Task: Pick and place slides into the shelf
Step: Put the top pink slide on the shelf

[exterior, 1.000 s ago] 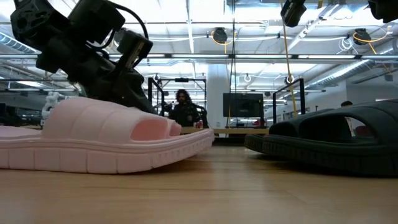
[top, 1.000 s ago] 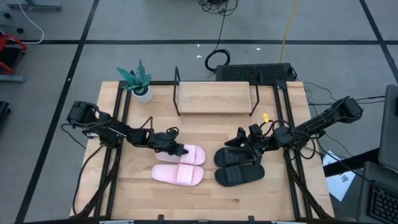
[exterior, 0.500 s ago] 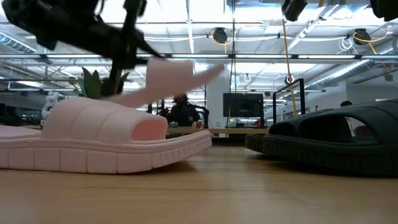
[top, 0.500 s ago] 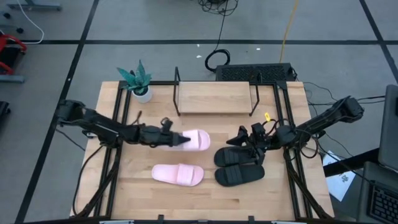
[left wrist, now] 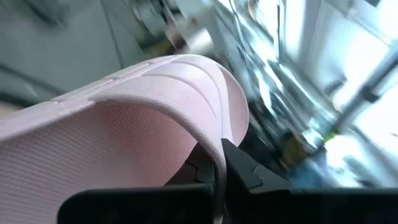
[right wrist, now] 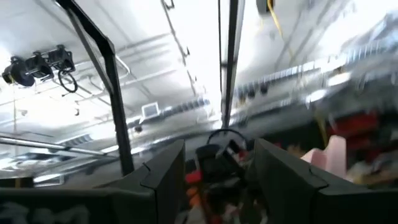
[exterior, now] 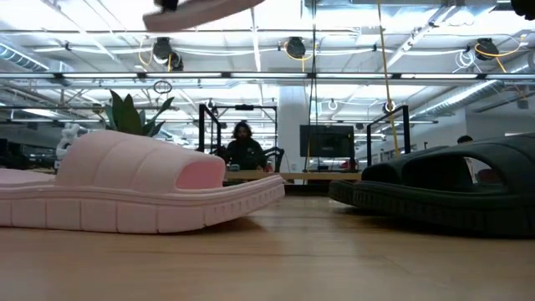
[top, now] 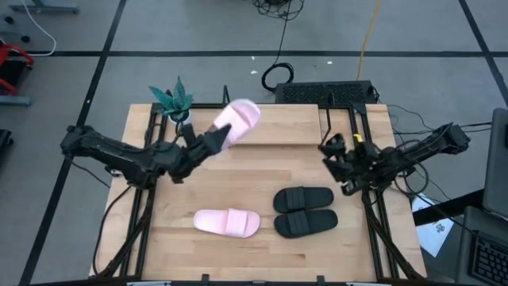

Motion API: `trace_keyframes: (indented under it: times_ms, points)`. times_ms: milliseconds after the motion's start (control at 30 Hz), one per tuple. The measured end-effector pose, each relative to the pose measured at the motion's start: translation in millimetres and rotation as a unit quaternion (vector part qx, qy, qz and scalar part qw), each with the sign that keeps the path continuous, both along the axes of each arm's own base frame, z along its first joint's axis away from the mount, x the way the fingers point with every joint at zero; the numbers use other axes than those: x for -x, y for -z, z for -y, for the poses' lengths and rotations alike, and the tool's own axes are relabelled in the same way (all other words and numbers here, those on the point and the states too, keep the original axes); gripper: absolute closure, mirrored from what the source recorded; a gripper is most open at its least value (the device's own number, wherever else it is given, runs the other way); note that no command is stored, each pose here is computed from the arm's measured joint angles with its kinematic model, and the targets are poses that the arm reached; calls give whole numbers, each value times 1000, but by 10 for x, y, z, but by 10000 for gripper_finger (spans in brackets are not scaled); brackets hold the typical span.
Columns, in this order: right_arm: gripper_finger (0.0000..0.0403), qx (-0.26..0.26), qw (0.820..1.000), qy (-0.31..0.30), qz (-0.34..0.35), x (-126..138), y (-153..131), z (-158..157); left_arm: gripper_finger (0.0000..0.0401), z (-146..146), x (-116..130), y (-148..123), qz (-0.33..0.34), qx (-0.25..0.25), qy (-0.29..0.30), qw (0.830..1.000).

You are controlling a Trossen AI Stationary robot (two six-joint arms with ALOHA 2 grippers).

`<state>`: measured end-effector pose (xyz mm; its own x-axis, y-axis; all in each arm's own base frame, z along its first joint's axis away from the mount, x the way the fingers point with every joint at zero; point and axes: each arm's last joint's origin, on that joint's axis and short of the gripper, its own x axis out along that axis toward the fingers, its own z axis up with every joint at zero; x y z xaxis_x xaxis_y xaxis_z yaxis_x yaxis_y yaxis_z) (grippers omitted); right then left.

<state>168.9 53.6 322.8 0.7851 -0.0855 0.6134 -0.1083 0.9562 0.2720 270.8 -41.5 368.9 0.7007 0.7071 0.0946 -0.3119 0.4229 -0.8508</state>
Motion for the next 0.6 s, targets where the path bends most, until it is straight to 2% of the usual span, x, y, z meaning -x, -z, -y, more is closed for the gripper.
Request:
trace_keyframes:
  times_ms: [133, 233, 433, 600]
  points:
    - [218, 28, 999, 31, 22, 124, -89, 48, 401, -35, -411, -286, -27, -32, -62, 997]
    - [218, 31, 998, 41, 40, 214, -146, 82, 401, -145, -699, -341, -12, -22, -85, 996]
    - [218, 28, 996, 48, 66, 352, -224, 131, 401, -432, -1087, -221, 55, 23, -101, 993]
    - [218, 29, 995, 54, 77, 419, -257, 157, 401, -620, -1276, -66, 147, 49, -132, 979]
